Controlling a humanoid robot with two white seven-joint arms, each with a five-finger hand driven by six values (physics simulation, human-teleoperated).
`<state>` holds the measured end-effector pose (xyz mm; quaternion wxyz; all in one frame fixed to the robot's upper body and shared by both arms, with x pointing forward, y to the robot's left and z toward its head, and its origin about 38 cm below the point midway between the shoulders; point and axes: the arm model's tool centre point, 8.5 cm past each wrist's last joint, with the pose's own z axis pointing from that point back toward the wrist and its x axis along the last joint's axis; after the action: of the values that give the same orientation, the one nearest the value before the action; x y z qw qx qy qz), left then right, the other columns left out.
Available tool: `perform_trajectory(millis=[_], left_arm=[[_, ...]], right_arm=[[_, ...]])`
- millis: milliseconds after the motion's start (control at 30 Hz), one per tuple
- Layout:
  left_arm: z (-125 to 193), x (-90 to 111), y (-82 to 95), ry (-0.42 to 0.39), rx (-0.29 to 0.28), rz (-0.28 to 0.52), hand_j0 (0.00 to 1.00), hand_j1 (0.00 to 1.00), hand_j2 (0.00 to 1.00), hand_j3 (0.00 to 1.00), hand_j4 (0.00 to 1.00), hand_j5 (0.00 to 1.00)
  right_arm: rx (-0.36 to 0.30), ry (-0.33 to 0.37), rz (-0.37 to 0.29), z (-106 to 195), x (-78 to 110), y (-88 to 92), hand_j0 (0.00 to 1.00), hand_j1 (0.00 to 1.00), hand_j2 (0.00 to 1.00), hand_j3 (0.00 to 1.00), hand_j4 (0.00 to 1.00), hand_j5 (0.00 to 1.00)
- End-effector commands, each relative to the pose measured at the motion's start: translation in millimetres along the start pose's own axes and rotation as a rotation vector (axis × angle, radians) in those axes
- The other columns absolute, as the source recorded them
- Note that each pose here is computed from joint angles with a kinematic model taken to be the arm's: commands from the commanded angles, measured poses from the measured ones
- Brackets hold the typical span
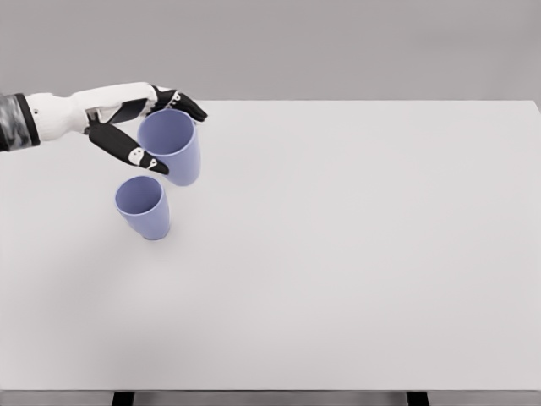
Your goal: Place the right cup on the left cup with left arm
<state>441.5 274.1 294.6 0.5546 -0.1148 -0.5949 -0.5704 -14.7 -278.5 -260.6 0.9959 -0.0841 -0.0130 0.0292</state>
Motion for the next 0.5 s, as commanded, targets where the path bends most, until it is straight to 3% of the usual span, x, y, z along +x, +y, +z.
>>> perform_trajectory(millis=[0, 267, 467], left_arm=[[10.3, 6.2, 2.1, -0.009, 0.005, 0.002, 0.76, 0.76, 0.76, 0.76, 0.76, 0.76], [44.0, 21.3, 6.6, -0.004, 0.017, -0.003, 0.76, 0.76, 0.76, 0.76, 0.76, 0.76], [52.8, 20.7, 7.3, 0.011, 0.021, -0.002, 0.76, 0.76, 0.76, 0.76, 0.76, 0.76]], right_arm=[[0.000, 0.000, 0.000, 0.0, 0.0, -0.1, 1.00, 1.00, 1.00, 1.00, 1.00, 1.00], [0.000, -0.002, 0.000, -0.1, 1.0, -0.1, 1.00, 1.00, 1.00, 1.00, 1.00, 1.00], [0.000, 0.000, 0.000, 0.0, 0.0, -0.1, 1.00, 1.00, 1.00, 1.00, 1.00, 1.00]])
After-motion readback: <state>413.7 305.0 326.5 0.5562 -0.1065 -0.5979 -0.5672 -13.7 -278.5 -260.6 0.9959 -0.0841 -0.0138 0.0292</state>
